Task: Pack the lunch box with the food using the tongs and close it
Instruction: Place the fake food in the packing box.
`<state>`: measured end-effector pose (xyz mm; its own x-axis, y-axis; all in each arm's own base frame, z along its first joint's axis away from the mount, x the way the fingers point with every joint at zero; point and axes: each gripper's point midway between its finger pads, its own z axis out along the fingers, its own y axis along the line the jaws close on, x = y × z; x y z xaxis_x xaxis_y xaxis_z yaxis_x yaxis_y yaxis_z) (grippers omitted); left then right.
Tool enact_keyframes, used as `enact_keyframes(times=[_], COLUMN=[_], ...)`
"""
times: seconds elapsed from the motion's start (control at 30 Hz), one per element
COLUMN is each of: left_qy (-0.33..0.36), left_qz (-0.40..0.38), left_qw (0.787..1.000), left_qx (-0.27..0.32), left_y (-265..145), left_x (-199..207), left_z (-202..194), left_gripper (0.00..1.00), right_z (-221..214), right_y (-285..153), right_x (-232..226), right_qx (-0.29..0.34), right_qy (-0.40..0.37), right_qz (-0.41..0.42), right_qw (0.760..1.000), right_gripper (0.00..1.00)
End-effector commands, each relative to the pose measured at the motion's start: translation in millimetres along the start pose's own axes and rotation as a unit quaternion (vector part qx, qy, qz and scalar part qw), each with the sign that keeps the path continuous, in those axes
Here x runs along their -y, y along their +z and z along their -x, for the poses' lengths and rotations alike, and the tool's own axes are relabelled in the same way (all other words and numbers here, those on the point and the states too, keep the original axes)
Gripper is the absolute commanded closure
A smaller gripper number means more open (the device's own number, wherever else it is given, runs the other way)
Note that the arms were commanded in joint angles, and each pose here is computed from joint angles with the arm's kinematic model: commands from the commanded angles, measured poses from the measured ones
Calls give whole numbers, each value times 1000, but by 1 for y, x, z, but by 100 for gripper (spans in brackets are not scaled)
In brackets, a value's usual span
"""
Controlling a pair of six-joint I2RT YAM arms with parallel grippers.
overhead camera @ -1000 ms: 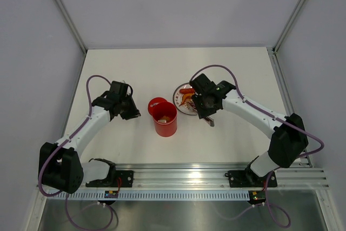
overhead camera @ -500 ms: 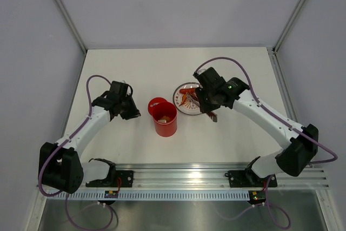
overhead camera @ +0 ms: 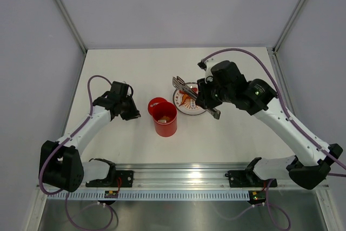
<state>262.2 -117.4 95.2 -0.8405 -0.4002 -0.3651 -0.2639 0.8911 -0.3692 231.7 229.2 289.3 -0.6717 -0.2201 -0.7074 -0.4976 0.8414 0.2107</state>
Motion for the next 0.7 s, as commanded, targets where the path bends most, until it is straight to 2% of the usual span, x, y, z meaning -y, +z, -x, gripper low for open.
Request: enact_keyframes(times=[0.0,0.43,0.67], left_qy=[10,13,11], left_qz=[-18,-20,-24], left_qw=[1000,1000,1000], left_qx=[16,15,17], left_y=[-2,-2,-4], left_x=[9,10,10], left_z=[12,12,11], left_gripper=[81,81,81], right_z=[1,-47,-65], right_y=[-15,-6,4], right_x=[-30,-58,-54], right_qx=[6,-68,-104], right_qy=[-23,-58,-60], right_qz=[60,115,106], right_qw=[998,989,987], right_gripper=[94,94,92])
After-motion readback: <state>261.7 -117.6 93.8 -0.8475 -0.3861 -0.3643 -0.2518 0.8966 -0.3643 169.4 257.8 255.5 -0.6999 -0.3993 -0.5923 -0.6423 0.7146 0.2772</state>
